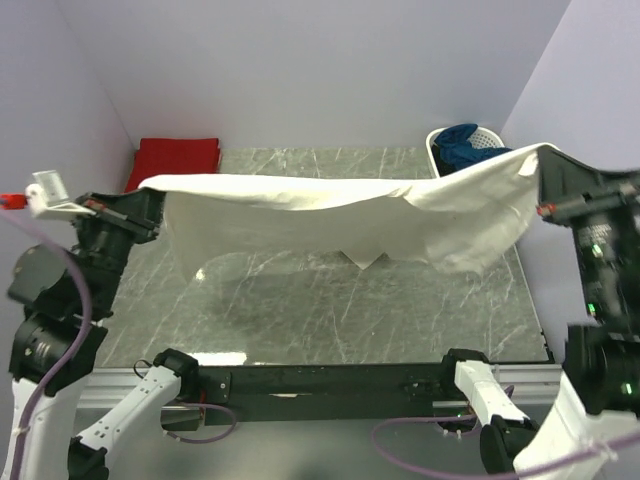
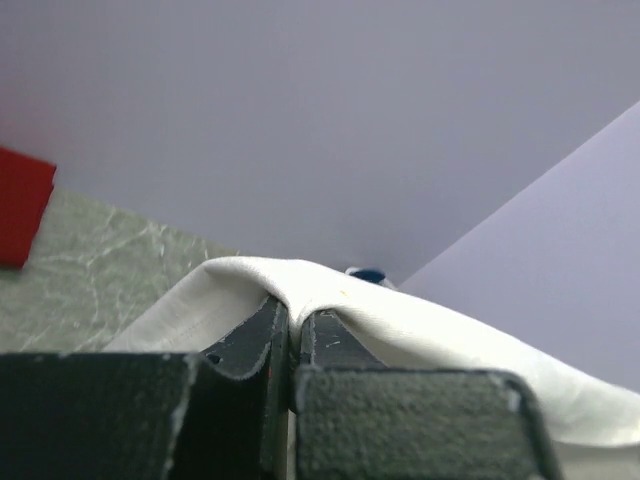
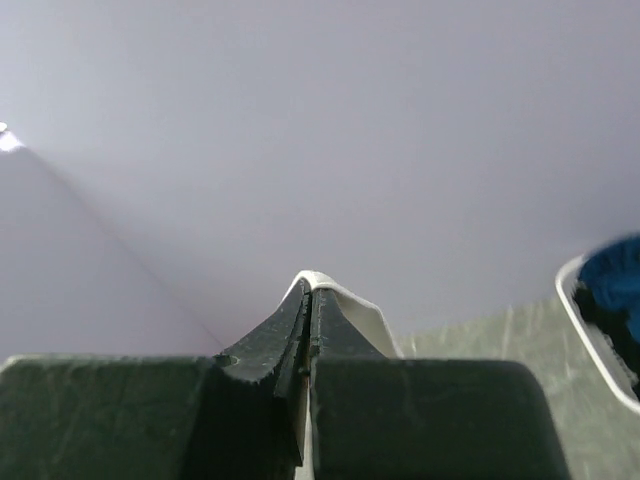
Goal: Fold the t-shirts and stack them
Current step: Flatten the tshirt out
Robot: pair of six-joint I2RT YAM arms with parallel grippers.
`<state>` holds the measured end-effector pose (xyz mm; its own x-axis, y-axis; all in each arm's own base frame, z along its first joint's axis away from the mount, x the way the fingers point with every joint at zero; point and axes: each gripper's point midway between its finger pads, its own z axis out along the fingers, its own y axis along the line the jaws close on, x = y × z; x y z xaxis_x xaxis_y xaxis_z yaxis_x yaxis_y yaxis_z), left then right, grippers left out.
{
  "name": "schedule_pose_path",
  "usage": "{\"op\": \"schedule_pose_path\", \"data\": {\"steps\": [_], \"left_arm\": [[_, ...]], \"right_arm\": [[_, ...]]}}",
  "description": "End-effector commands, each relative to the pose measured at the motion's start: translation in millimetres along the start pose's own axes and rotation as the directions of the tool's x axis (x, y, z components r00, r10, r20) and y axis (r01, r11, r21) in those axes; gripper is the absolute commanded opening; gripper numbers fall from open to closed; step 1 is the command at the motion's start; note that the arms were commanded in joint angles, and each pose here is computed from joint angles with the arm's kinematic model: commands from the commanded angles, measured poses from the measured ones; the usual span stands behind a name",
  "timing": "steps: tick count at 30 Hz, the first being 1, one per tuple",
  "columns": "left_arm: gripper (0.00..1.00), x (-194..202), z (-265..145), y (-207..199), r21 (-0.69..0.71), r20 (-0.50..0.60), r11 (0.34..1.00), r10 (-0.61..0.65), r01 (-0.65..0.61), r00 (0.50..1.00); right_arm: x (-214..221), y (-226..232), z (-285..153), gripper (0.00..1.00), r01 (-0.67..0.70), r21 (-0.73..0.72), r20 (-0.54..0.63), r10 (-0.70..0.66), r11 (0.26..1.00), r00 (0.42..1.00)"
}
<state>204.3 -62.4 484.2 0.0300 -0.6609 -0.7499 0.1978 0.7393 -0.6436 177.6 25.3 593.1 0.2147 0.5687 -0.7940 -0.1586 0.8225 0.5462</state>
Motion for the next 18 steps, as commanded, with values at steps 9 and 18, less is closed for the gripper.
{"op": "schedule_pose_path", "data": {"steps": [9,18], "left_arm": [[0.0,-13.5,72.9,-8.2,-0.052,0.083,0.995,0.088,-0.083,0.993],[0.0,12.8,210.4,-3.5,0.011,0.06,0.991,0.135,-0.136,0.989]], "right_arm": [[-9.4,32.6,51.6,0.0,-0.057,-0.226,0.034,0.067,0.972,0.997],[57.5,-19.0,193.8,0.0,-0.148,-0.234,-0.136,0.118,0.961,0.984]]}}
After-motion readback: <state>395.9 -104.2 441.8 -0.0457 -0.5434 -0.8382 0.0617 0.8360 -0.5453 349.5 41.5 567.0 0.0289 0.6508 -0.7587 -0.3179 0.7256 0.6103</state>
